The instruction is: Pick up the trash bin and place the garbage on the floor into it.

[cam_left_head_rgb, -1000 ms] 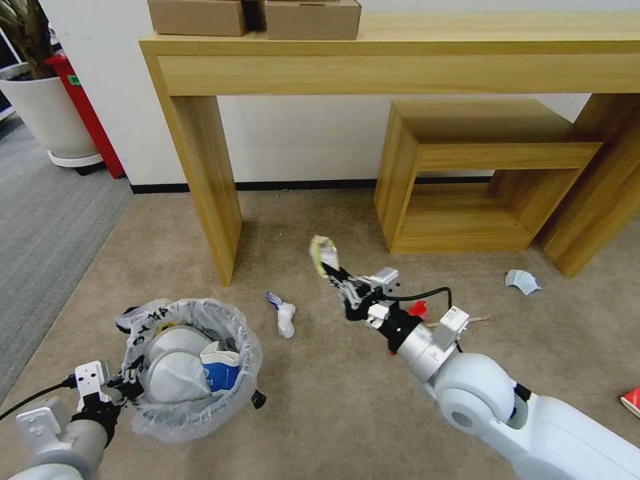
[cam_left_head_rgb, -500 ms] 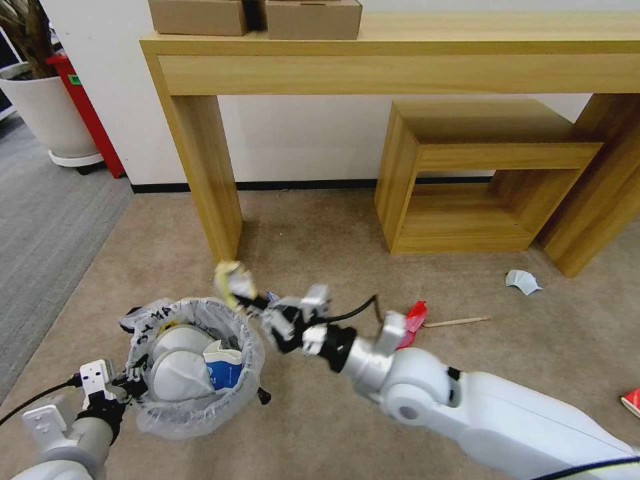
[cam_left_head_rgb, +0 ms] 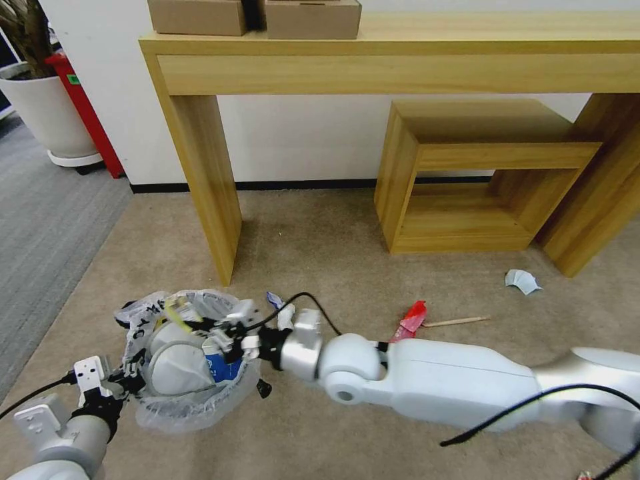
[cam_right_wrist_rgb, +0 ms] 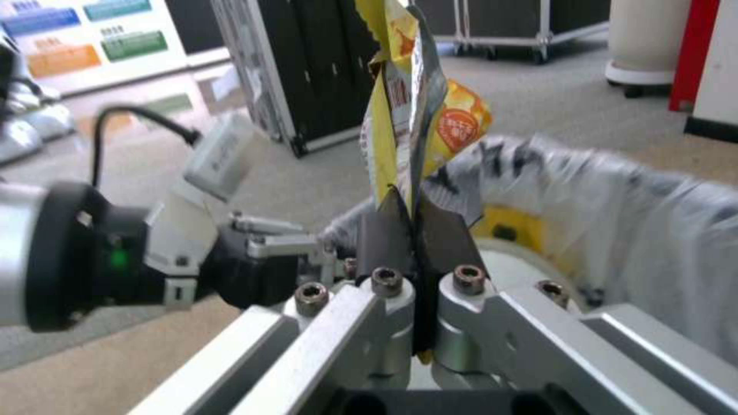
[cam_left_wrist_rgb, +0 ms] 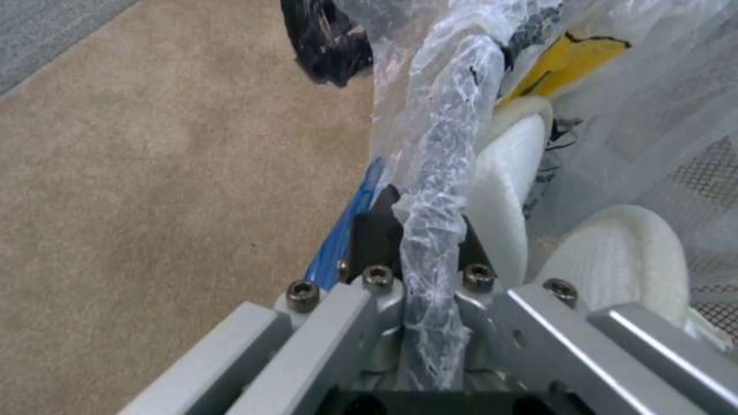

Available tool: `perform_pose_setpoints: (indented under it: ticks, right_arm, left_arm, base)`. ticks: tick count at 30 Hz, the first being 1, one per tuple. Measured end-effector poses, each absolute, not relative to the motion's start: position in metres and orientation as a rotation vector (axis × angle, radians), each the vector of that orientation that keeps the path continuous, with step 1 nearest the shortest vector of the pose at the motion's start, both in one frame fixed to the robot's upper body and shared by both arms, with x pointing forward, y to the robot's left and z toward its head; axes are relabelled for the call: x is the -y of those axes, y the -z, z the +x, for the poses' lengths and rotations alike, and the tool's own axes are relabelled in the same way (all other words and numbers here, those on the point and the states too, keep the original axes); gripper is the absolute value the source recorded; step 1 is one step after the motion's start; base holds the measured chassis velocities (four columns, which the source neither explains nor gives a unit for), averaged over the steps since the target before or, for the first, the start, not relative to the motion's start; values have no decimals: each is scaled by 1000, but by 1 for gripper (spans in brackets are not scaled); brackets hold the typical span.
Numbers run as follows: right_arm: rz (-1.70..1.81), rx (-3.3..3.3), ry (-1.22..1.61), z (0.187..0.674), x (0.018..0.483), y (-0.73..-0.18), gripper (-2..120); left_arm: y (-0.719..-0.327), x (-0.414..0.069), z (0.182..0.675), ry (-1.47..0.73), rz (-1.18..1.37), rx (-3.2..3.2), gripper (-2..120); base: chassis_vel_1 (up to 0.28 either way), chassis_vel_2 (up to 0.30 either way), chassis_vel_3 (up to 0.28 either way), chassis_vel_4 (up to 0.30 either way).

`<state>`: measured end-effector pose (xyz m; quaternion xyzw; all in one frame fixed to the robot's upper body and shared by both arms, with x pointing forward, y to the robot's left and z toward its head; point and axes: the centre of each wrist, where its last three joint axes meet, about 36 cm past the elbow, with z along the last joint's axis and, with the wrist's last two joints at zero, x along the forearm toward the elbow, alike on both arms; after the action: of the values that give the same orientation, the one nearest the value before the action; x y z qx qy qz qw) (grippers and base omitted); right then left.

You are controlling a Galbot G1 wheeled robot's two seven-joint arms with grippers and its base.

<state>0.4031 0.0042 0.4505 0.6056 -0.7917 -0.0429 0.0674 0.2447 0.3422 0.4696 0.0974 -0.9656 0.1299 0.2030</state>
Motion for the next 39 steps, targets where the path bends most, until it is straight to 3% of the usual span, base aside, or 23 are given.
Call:
perform_pose_setpoints:
  ticks: [9, 12, 21, 23, 28, 31, 34, 39]
  right_arm:
    - [1760, 2398, 57, 408, -15, -440, 3]
    - [1745, 2399, 48, 409, -15, -437, 18]
    - [1716, 2417, 46, 410, -7, -435, 43]
    - [1703, 2424, 44, 410, -2, -434, 56]
    - [1692, 2433, 48, 409, 1, -434, 68]
    - [1659, 2468, 103, 409, 12, -440, 86]
    - [1635, 2492, 149, 410, 19, -442, 96]
    - [1610, 2525, 227, 411, 29, -446, 100]
  left_arm:
    - [-469, -343, 247, -374, 271, 2695, 1]
    - [-469, -345, 247, -374, 270, 2694, 1]
    - [-467, -347, 247, -370, 274, 2688, 1]
    - [-467, -347, 247, -371, 274, 2688, 1]
    - [-466, -346, 246, -371, 275, 2687, 1]
    - [-466, -346, 245, -368, 275, 2683, 1]
    - [-466, -346, 243, -362, 277, 2680, 1]
    - [-466, -348, 242, -356, 282, 2677, 1]
  base:
    - [0, 0, 0, 0]
    - [0, 0, 0, 0]
    - [0, 0, 0, 0]
    - [0, 0, 0, 0]
    - [0, 0, 0, 0]
    - [0, 0, 0, 0]
    - [0, 0, 0, 0]
    - [0, 0, 0, 0]
